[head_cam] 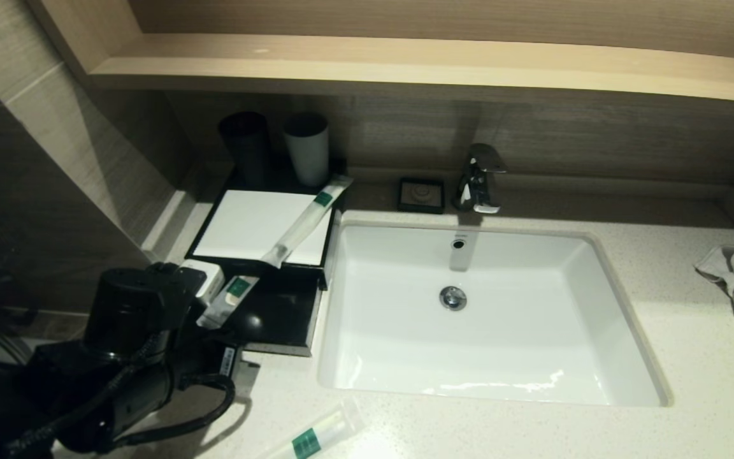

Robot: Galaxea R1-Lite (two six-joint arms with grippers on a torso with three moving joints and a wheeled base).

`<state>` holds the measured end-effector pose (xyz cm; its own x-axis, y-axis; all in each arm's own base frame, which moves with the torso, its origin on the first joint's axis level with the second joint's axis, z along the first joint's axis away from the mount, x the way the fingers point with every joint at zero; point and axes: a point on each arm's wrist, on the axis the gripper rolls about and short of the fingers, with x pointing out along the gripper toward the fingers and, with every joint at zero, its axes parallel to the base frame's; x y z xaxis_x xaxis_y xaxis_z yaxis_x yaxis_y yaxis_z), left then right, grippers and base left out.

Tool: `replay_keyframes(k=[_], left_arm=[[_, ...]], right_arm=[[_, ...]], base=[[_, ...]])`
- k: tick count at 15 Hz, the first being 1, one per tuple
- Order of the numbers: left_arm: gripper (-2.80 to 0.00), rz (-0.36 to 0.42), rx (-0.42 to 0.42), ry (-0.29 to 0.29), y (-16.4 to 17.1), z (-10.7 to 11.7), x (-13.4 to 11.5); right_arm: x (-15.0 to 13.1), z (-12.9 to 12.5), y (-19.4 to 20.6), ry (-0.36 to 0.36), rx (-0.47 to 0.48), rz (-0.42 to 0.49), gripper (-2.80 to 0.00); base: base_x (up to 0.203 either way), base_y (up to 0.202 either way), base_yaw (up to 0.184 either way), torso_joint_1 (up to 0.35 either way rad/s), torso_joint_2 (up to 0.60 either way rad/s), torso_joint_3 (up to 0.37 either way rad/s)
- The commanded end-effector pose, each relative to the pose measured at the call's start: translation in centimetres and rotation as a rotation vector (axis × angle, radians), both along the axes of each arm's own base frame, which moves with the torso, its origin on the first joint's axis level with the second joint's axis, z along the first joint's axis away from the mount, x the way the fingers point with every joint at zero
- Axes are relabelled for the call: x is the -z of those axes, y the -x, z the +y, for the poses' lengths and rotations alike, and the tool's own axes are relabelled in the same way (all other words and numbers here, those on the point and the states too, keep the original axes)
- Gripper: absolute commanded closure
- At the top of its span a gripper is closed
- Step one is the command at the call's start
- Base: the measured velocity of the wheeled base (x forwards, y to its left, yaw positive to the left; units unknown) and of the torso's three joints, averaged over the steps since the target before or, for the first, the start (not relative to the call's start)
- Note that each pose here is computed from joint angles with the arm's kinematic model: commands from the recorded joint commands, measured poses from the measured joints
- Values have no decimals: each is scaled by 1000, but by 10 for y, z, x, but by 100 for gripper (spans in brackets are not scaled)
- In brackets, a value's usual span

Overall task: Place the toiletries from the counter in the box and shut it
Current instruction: Open the drawer

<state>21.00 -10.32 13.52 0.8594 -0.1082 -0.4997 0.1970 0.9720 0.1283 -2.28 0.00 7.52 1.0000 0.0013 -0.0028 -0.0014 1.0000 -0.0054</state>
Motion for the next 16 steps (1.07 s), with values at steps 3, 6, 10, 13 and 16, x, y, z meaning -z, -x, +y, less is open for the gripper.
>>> replay_keyframes(k=[3,6,10,13,16], left_arm=[[0,16,8,-2,4,2,-2],[0,24,18,1,8,3,-3],[0,32,20,-4,10,5,-5],[0,39,20,-8,12,6,-5],[0,42,25,-5,15,7,-7]], right_arm=[[0,0,0,1,0,0,0],[0,0,0,1,0,0,0],[0,0,0,1,0,0,0],[0,0,0,1,0,0,0],[0,0,0,1,0,0,0]], base=[[0,0,0,0,0,0],[0,0,0,0,0,0],[0,0,0,0,0,0],[0,0,0,0,0,0],[0,0,0,0,0,0]])
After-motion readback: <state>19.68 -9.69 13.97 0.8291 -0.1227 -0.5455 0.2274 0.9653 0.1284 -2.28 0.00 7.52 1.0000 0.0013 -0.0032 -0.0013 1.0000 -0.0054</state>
